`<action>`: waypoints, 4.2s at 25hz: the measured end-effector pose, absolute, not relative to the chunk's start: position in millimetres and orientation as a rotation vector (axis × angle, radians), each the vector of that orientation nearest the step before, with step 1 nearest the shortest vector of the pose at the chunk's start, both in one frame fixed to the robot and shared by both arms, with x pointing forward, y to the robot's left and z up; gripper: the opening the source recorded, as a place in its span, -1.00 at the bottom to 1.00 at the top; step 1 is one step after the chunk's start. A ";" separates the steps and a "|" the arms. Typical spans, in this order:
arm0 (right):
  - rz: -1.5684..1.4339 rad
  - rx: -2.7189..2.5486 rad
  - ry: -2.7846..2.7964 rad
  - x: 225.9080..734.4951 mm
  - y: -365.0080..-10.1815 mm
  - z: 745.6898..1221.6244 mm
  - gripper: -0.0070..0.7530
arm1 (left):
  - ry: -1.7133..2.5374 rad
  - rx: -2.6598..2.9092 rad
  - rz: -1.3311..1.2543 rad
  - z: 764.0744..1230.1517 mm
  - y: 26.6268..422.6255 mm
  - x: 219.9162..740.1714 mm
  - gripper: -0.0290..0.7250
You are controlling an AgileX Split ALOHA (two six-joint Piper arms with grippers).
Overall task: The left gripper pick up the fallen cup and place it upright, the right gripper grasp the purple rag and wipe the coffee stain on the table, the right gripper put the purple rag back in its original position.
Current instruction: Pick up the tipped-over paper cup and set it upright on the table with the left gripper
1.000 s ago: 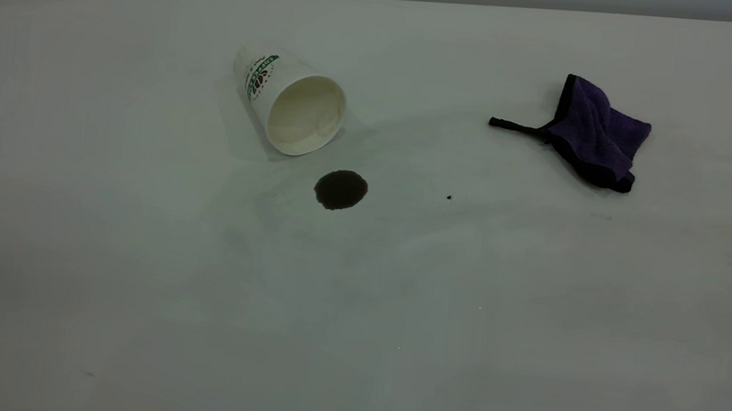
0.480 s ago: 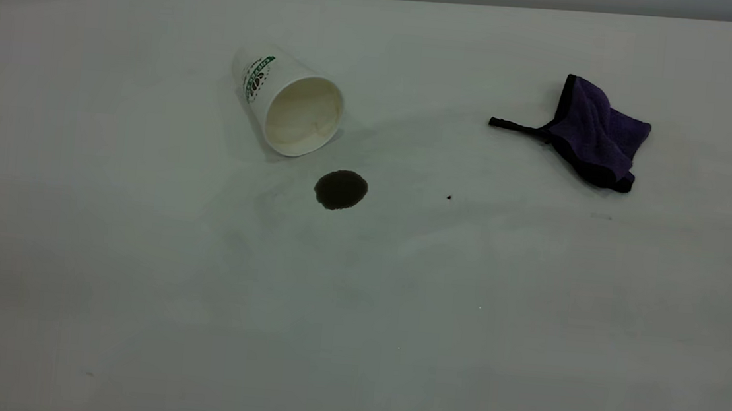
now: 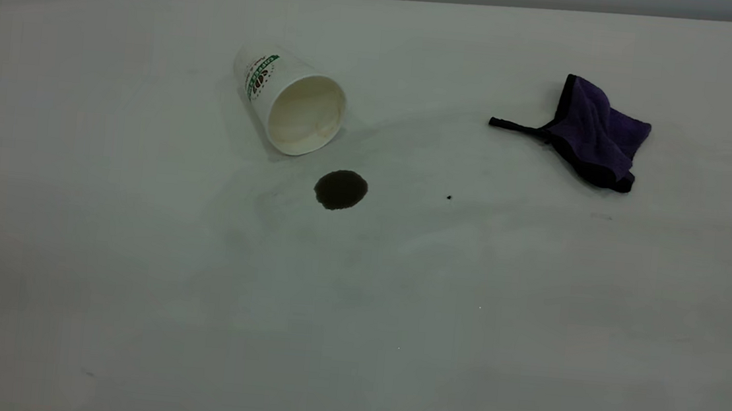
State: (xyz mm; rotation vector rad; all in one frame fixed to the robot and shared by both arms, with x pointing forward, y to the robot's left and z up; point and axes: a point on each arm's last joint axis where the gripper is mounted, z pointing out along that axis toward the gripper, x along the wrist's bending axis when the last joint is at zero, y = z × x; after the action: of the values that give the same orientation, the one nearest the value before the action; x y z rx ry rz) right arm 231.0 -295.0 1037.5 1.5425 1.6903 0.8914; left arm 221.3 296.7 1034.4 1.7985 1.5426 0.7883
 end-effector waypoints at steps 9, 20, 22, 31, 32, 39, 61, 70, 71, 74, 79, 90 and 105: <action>0.891 1.543 1.690 231.0 -295.0 1037.5 -0.36 | 1.543 1.797 0.789 1034.5 296.7 221.4 0.22; 0.891 1.543 1.690 231.0 -295.0 1037.5 -0.36 | 1.594 1.845 0.735 1067.3 296.1 253.1 0.22; 0.891 1.543 1.690 231.0 -295.0 1037.5 -0.36 | 1.613 1.860 0.732 1078.9 296.6 275.5 0.22; 0.891 1.543 1.690 231.0 -295.0 1037.5 -0.36 | 1.615 1.943 0.720 1092.2 293.8 404.1 0.87; 0.891 1.543 1.690 231.0 -295.0 1037.5 -0.36 | 1.614 1.960 0.707 1091.8 292.2 417.2 0.93; 0.891 1.543 1.690 231.0 -295.0 1037.5 -0.36 | 1.503 2.240 0.618 1057.1 240.7 505.9 0.96; 0.891 1.543 1.690 231.0 -295.0 1037.5 -0.36 | 1.046 2.823 1.026 856.1 68.9 586.8 0.86; 0.891 1.543 1.690 231.0 -295.0 1037.5 -0.36 | 0.920 2.859 1.216 806.8 61.8 605.4 0.80; 0.891 1.543 1.690 231.0 -295.0 1037.5 -0.36 | 0.889 2.853 1.243 804.5 60.2 608.2 0.79; 0.891 1.543 1.690 231.0 -295.0 1037.5 -0.36 | 0.813 2.836 1.314 793.9 56.0 615.3 0.73; 0.891 1.543 1.690 231.0 -295.0 1037.5 -0.36 | 0.675 2.812 1.486 785.2 54.7 623.5 0.29; 0.891 1.543 1.690 231.0 -295.0 1037.5 -0.36 | 0.808 2.705 1.616 856.6 61.4 634.6 -0.88; 0.891 1.543 1.690 231.0 -295.0 1037.5 -0.36 | 1.415 2.588 0.516 939.9 174.9 651.6 -0.88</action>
State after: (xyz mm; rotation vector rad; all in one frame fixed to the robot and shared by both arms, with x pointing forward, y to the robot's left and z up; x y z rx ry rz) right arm 231.0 -295.0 1037.5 1.5425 1.6903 0.8914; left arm 651.6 174.9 939.9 2.5878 1.4149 0.5160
